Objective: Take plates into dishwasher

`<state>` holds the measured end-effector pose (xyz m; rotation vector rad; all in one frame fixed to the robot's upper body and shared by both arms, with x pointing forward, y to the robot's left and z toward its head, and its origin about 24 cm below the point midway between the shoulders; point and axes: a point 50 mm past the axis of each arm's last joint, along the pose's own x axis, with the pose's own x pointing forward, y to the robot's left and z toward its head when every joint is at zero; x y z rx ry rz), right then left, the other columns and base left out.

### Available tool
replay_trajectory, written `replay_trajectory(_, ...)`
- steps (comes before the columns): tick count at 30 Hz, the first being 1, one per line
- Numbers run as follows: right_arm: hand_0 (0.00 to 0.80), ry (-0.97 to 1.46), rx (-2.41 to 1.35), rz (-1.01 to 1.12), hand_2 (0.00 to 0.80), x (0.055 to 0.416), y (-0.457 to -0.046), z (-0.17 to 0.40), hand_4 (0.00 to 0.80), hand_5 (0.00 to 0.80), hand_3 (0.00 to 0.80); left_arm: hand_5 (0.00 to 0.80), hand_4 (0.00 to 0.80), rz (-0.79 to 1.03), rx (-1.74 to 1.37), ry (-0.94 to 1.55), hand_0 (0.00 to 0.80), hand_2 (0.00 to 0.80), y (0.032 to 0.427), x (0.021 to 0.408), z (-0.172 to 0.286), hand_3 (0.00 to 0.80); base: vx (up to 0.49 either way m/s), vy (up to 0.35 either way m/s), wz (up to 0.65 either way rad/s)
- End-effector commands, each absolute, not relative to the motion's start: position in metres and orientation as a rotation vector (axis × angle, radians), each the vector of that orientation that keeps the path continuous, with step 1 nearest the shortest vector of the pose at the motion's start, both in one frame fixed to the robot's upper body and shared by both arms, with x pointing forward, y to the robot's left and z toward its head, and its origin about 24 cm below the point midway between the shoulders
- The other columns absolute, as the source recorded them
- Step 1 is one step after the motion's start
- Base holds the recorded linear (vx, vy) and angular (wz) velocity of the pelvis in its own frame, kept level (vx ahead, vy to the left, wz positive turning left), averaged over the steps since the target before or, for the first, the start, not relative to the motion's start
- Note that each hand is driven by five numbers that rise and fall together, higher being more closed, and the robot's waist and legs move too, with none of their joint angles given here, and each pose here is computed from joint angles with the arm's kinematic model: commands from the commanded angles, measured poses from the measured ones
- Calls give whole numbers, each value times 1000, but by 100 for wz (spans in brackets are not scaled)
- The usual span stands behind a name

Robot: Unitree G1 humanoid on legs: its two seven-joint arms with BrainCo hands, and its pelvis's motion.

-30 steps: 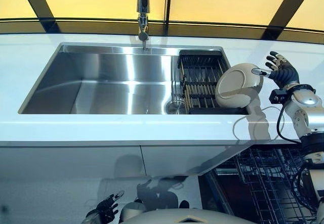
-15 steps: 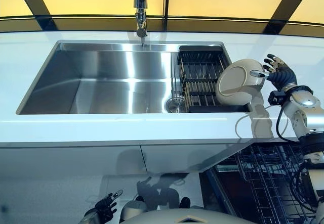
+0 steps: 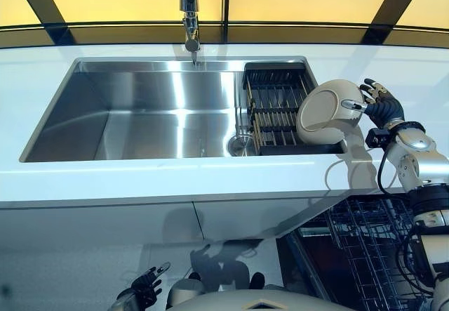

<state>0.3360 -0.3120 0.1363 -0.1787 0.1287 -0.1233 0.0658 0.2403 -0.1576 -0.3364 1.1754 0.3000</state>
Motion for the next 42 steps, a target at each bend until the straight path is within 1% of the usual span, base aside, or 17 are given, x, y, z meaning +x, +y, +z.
replay_trajectory(1, 0, 100, -143, -43, 0, 349, -295, 143, 0, 0, 0, 0, 0, 262, -304, 1135, 0, 0, 242, 81, -155, 0, 0, 0, 0)
replay_trajectory(7, 0, 108, -104, -4, 0, 349, -288, 140, 0, 0, 0, 0, 0, 264, -302, 1134, 0, 0, 243, 81, -155, 0, 0, 0, 0)
replay_trajectory(15, 0, 114, -77, -12, 0, 351, -285, 136, 0, 0, 0, 0, 0, 267, -305, 1133, 0, 0, 241, 80, -156, 0, 0, 0, 0)
replay_trajectory(42, 0, 73, -2, -147, 0, 350, -292, 137, 0, 0, 0, 0, 0, 273, -314, 1136, 0, 0, 237, 81, -157, 0, 0, 0, 0)
